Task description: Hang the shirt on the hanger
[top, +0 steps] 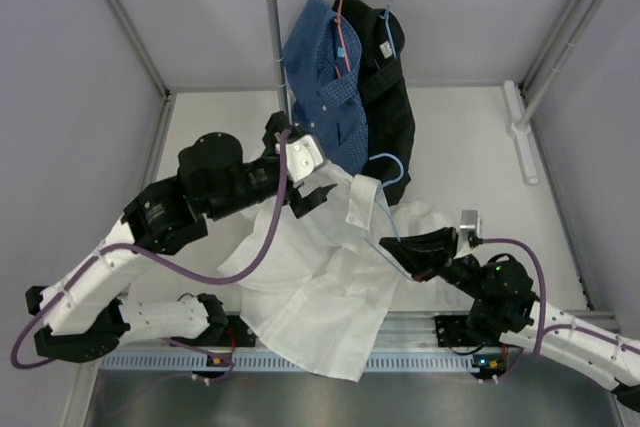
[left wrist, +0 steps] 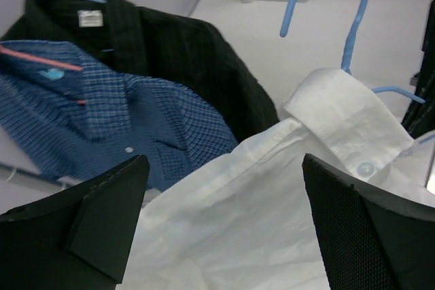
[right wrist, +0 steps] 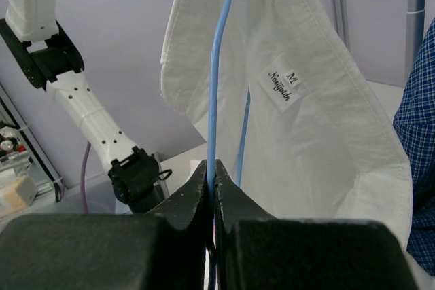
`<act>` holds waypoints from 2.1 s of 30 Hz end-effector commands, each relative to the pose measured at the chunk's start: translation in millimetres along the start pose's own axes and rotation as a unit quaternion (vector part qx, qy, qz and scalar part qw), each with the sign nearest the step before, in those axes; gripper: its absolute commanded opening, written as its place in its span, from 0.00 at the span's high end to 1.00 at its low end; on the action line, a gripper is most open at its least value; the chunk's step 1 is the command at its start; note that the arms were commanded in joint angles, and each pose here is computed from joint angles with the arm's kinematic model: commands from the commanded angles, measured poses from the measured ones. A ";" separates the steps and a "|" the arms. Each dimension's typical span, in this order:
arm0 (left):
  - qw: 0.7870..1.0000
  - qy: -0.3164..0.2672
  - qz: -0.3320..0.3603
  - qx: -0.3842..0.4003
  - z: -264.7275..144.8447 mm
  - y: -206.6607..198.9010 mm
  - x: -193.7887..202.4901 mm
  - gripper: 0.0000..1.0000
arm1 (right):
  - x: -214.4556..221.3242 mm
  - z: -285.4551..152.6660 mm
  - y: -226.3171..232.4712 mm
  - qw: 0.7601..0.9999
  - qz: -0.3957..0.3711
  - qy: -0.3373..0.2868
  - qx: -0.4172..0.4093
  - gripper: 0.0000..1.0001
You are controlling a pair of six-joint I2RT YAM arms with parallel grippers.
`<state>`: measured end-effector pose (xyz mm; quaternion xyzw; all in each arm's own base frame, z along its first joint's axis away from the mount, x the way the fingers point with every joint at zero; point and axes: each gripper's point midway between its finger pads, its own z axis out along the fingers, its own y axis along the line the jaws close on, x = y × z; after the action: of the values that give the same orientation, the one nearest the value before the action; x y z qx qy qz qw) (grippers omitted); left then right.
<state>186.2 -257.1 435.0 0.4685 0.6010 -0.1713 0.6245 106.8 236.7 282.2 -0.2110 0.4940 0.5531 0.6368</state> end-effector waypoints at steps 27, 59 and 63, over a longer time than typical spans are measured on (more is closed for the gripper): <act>0.917 0.002 -0.066 0.393 10.3 -121.1 31.3 0.31 | 0.1 -20.4 38.6 0.991 -0.068 0.049 -0.107 1.00; 0.891 0.013 -0.109 0.441 4.2 -134.1 39.5 1.00 | -20.9 -27.4 53.6 0.986 -0.092 0.018 -0.141 1.00; 0.892 0.014 -0.103 0.440 5.3 -134.3 42.9 1.00 | -29.9 -25.3 55.7 0.985 -0.093 0.000 -0.142 1.00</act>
<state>93.9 -312.6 347.3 0.6281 0.5248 -0.4720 0.3275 63.1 229.8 258.9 -0.3575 0.4683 0.5322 0.6080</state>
